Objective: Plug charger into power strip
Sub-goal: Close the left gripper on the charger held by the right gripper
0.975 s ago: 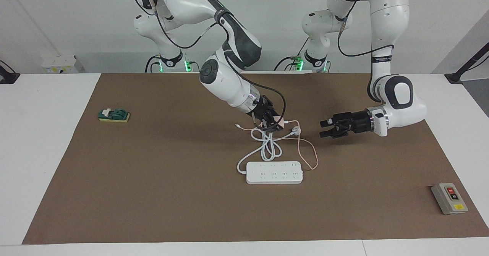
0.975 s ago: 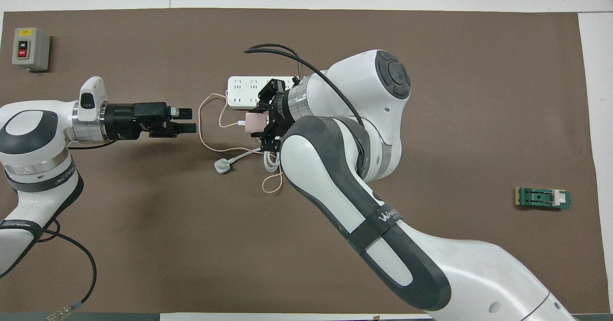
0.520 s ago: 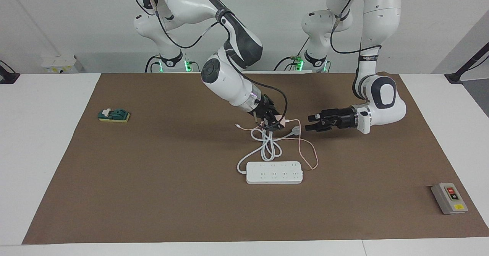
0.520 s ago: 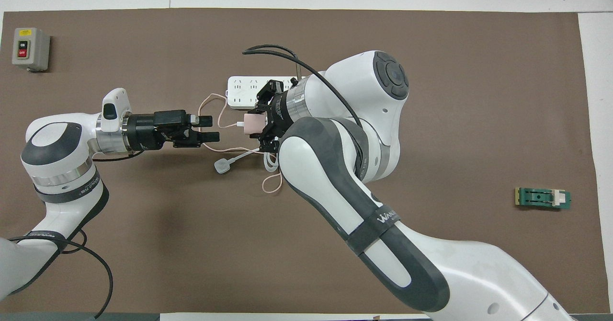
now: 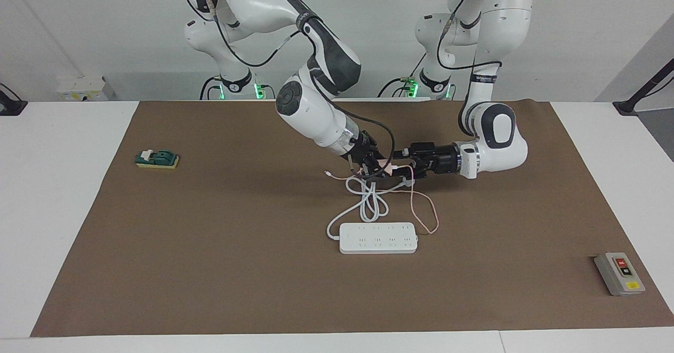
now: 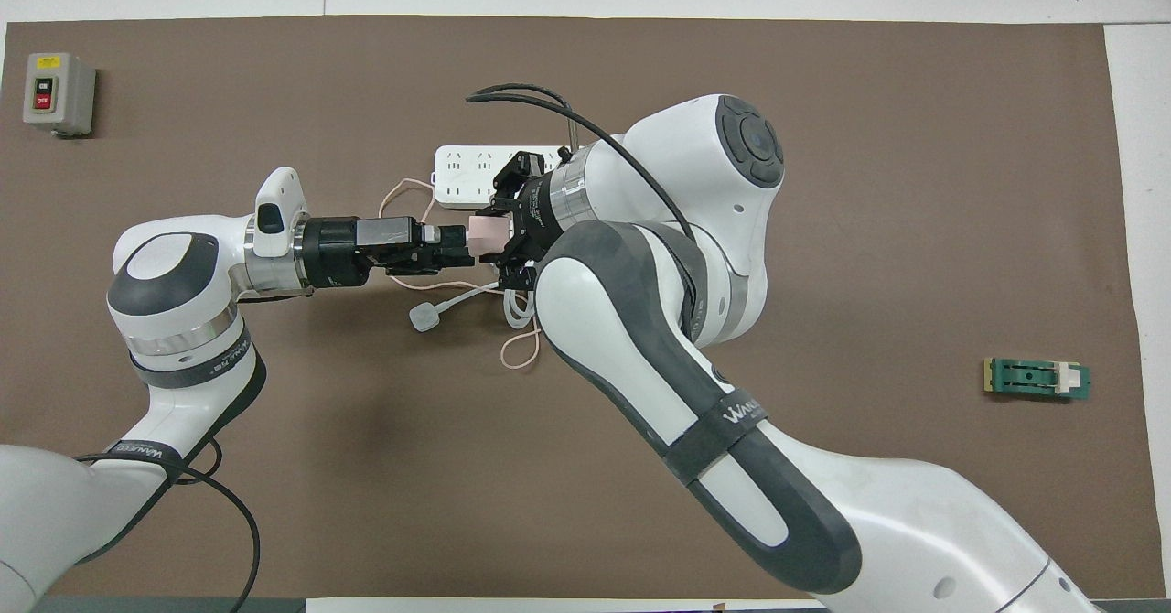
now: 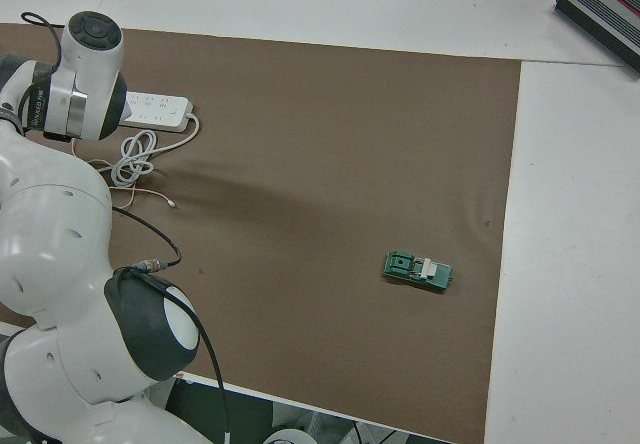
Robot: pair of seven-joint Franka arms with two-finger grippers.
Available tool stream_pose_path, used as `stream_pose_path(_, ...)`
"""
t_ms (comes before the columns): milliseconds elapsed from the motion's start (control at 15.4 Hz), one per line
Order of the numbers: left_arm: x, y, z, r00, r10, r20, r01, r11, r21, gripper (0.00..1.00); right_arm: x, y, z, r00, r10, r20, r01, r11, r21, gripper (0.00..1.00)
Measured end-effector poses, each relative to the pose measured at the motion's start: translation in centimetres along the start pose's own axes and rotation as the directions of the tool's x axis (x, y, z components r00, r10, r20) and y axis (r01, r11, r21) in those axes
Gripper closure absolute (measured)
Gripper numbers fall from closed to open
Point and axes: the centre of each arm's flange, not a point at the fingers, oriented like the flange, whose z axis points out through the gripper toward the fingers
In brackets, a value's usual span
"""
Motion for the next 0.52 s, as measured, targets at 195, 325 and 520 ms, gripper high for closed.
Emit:
stream_pose_path(195,0.2,0.1,0.1,1.000,0.027,-0.013,-0.027,1.000,-0.003,0.00,0.0,0.0,0.0,1.000,0.000,0.000,0.000,1.000,0.000,0.50)
stream_pose_path(325,0.4,0.5,0.5,0.999,0.044,-0.025,-0.044,0.999,-0.007,0.00,0.0,0.0,0.0,1.000,0.000,0.000,0.000,1.000,0.000,0.50)
stream_pose_path(520,0.5,0.6,1.4,0.998,0.054,-0.032,-0.054,0.999,0.003,0.00,0.1,-0.1,-0.1,1.000,0.002,-0.001,-0.002,1.000,0.002,0.50)
